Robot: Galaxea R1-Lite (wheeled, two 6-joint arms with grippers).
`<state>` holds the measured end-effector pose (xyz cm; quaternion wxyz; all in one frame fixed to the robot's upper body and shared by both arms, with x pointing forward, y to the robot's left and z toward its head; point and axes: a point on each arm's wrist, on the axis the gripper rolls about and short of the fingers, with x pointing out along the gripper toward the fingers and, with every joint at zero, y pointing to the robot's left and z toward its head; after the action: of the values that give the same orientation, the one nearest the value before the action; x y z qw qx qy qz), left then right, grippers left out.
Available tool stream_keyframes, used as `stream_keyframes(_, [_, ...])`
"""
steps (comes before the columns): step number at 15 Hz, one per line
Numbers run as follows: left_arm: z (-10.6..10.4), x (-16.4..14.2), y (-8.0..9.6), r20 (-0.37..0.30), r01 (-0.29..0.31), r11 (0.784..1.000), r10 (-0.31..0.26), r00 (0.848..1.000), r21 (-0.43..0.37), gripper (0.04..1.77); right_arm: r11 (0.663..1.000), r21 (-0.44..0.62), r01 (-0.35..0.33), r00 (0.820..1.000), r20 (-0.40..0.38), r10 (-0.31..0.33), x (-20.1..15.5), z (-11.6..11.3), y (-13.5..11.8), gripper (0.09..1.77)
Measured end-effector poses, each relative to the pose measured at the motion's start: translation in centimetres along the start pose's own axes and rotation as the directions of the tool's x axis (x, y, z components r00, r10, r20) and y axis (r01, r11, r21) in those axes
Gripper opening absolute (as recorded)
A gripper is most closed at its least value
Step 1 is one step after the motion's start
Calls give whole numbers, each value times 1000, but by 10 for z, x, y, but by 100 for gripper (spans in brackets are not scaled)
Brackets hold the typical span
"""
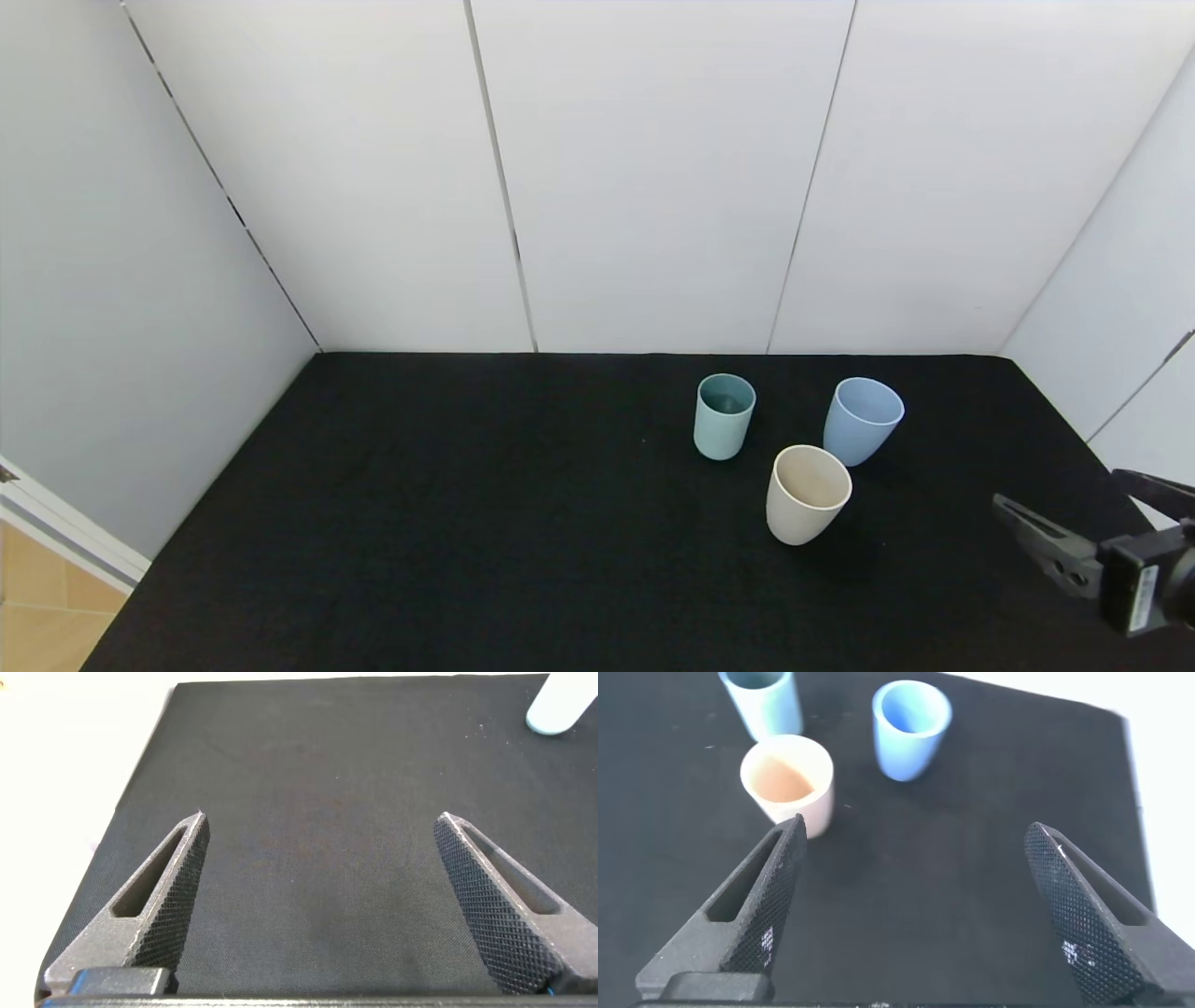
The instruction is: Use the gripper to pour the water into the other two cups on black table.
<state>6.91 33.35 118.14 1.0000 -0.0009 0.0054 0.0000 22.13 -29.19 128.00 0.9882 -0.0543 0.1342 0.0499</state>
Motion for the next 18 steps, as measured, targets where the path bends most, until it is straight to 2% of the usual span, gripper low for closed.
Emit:
stream_keyframes(5, [0, 0, 0, 0, 0, 1000, 0, 1000, 0, 172, 1000, -5, 27, 999, -21, -27, -42, -19, -13, 170])
stream_keyframes(7, [0, 0, 0, 0, 0, 1000, 0, 1000, 0, 172, 999, 19, 50, 999, 1, -50, -56, -26, -20, 170])
stream_keyframes(12, [0, 0, 0, 0, 0, 1000, 0, 1000, 0, 172, 995, 86, 49, 998, 32, -52, -89, -58, -29, 170])
stream_keyframes(15, [0, 0, 0, 0, 0, 1000, 0, 1000, 0, 172, 993, 97, 62, 992, 107, -72, -111, -79, -26, 170])
stream_keyframes(18, [0, 0, 0, 0, 0, 1000, 0, 1000, 0, 172, 992, 98, 74, 975, 203, -93, -124, -104, -22, 170])
